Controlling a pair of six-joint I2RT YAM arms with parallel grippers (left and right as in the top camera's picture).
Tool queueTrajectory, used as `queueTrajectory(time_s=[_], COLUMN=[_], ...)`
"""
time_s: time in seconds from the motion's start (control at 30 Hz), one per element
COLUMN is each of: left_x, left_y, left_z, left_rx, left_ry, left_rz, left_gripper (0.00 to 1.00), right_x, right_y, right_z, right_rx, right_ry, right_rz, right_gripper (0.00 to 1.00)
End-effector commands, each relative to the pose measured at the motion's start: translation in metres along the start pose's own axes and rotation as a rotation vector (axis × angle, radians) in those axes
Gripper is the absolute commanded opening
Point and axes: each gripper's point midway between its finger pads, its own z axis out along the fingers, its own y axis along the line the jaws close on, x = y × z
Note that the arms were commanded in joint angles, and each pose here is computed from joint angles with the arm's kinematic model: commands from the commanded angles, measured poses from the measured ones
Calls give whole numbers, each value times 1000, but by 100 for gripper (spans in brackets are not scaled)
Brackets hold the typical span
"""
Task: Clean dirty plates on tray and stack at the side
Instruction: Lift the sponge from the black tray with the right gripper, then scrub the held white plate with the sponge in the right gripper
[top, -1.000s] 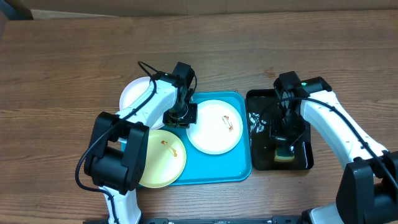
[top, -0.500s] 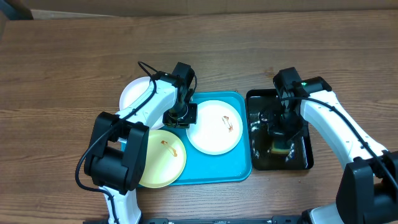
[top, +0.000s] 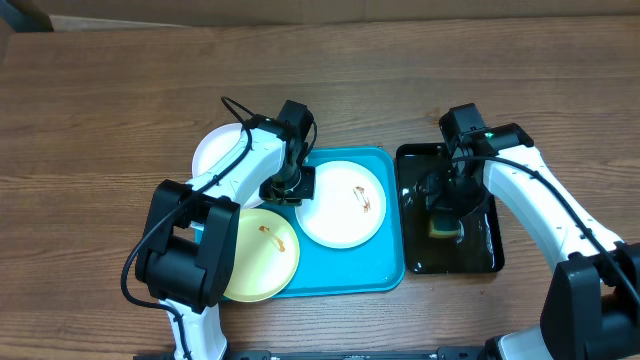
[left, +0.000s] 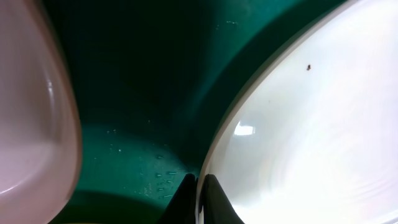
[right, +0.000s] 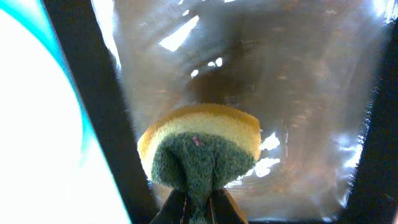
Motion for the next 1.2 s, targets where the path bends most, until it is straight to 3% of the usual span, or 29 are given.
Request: queueTrajectory(time_s=[0.0,0.17,0.4,0.73,1.17], left_x=[-4,-5,-5,-4,-4], left_y=[13,12,11,11,11], left_z=[4,4,4,4,4], left_rx=[-69,-63,-57,-57,-57], left_ry=[-11,-15,-14,-12,-12], left_rz=[-12,-81,-82,-82,-82], left_gripper=[4,4,4,4,4], right_x=[-12,-32,-28,-44,-41], right_y=[16,33,107,128,131], right_z=[-11,-14,-23,-16,40], right_rx=[-83,-135,-344,20,64], right_ry=[-60,-151,-208,-455,-346], right_rz=[-72,-115,-316,-466,-491], right_gripper=[4,4,4,4,4])
